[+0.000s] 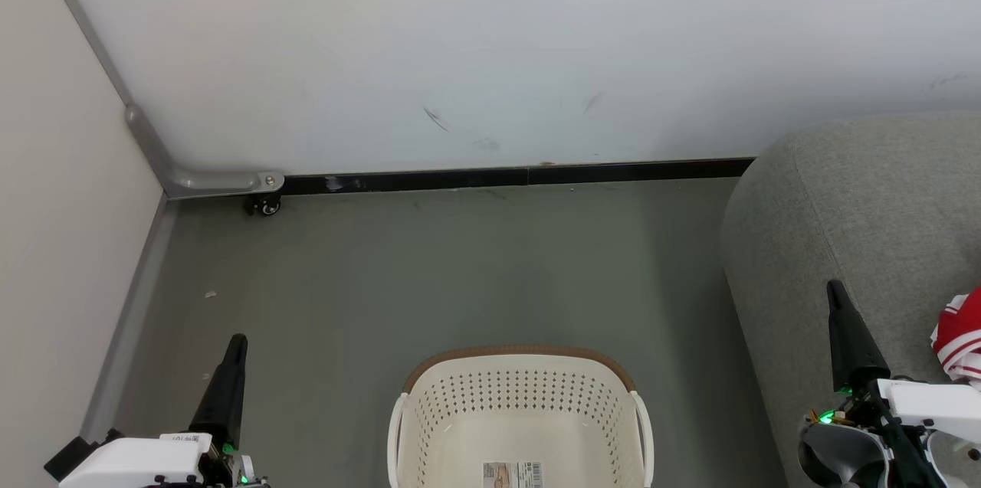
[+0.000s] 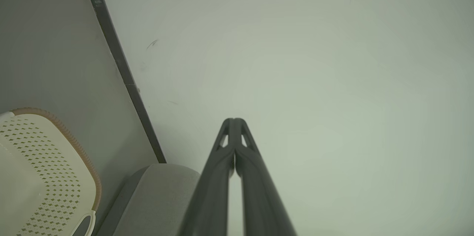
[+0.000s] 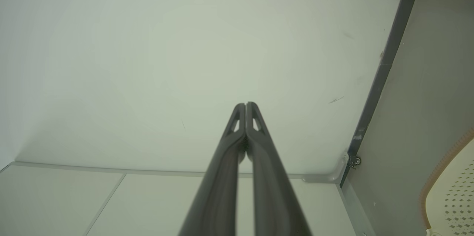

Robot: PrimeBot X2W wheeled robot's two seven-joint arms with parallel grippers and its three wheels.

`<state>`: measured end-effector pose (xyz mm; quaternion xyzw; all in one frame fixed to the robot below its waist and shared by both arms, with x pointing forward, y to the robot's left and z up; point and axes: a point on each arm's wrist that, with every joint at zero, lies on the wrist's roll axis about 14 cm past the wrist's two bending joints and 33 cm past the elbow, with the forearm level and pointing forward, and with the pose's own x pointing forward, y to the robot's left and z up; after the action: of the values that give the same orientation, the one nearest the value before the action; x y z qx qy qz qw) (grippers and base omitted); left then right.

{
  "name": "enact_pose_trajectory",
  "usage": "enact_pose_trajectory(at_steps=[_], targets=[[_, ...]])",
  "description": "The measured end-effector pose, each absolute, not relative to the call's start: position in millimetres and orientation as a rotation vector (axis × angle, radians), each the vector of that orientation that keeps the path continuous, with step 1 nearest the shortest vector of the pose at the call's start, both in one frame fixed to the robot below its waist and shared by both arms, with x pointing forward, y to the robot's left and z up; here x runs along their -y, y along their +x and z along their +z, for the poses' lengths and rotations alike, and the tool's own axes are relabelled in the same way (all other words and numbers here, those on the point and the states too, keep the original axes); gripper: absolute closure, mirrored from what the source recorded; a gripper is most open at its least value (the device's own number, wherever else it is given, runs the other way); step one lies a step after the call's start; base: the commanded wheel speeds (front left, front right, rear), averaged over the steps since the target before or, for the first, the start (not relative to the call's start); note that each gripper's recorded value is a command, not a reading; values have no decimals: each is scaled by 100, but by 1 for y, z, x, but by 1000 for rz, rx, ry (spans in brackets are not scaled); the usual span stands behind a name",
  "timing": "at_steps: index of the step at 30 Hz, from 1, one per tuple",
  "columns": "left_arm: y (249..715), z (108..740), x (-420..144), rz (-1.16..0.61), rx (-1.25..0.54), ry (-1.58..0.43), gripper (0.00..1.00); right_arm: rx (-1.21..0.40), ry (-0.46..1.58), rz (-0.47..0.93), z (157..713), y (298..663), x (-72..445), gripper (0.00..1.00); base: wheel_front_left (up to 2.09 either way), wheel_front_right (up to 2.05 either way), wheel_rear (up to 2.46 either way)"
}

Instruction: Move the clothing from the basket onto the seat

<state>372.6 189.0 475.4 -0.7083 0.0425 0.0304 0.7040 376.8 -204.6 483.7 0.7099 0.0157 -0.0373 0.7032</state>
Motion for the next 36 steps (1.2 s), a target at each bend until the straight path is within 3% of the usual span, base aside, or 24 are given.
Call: enact_pose_trajectory(at_steps=[36], targets=[[375, 476, -189, 62, -97, -1577, 100, -35, 1580, -83, 484, 377, 205, 100, 0, 0, 0]])
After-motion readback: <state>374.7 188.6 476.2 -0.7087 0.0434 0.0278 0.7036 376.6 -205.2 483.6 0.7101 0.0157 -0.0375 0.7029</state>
